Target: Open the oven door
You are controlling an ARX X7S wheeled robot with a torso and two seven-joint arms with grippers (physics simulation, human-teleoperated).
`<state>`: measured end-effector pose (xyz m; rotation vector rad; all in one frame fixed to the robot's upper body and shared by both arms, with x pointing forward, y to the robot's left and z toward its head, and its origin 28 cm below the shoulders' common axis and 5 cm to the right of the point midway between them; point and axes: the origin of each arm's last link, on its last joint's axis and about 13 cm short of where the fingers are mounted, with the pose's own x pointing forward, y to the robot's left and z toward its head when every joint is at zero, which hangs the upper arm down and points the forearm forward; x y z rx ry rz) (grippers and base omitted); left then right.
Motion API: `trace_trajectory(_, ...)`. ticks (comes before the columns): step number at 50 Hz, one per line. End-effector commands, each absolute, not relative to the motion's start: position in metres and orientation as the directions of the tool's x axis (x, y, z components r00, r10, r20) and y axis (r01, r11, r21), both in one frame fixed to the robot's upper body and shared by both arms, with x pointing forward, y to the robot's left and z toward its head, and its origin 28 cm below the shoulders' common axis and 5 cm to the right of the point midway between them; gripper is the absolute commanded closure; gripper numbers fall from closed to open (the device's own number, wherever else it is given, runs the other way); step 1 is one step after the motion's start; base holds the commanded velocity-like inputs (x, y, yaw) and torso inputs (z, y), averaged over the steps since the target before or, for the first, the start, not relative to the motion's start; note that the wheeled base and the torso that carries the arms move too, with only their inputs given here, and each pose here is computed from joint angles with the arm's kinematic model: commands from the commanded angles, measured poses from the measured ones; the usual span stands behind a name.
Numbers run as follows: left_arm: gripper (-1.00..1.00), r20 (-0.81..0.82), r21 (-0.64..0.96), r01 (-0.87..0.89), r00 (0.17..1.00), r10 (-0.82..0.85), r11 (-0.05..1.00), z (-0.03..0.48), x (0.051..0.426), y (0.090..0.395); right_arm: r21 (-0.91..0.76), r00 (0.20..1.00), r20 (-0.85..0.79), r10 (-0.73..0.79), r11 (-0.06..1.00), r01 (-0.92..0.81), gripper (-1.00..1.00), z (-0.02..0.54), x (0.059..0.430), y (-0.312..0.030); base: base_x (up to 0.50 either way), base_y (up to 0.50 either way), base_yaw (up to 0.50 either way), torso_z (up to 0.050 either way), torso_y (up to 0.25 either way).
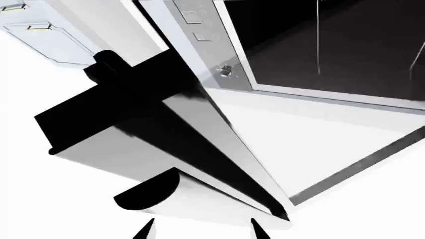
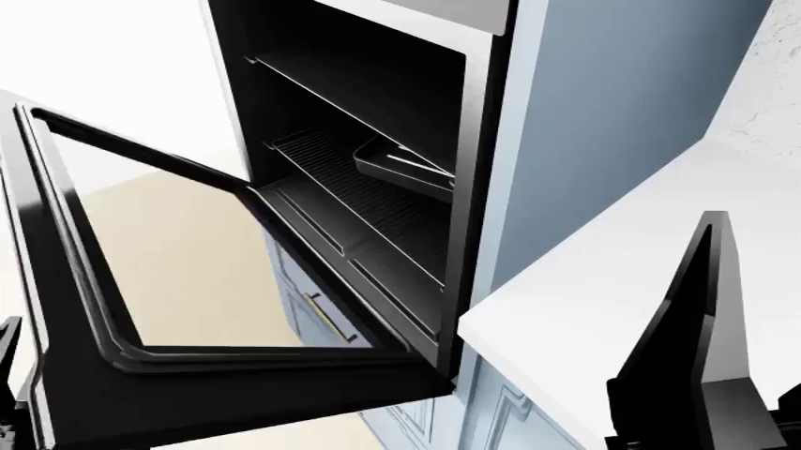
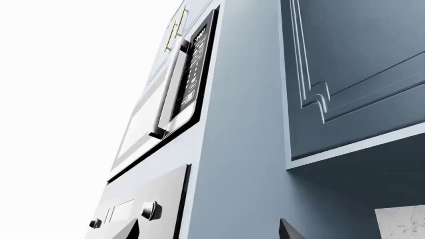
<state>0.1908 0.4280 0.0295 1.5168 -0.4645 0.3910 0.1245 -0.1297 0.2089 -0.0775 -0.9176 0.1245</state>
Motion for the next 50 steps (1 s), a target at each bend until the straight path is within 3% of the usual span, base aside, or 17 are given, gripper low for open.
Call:
trace_trajectory(1,1.00,0.148,0.985,-0.153,0.987,0.058,0.080,-0.028,0.128,0.428,-0.122,0.599,0.788,0.143,0.990,-0.076,-1.00,0.209,0.124,-0.129,0.01,0.01,-0.01,0.000,0.000)
trace_trajectory(39,1.00,0.115,0.977,-0.150,0.970,0.215,0.154,-0.086,0.109,0.423,-0.124,0.597,0.789,0.146,0.989,-0.078,-1.00,0.209,0.124,-0.129,0.00,0.00,0.00,0.000,0.000)
trace_trajectory(50,1.00,0.121,0.970,-0.172,0.954,0.275,0.172,-0.090,0.085,0.426,-0.123,0.598,0.788,0.146,0.989,-0.079,-1.00,0.209,0.123,-0.129,0.00,0.00,0.00,0.000,0.000)
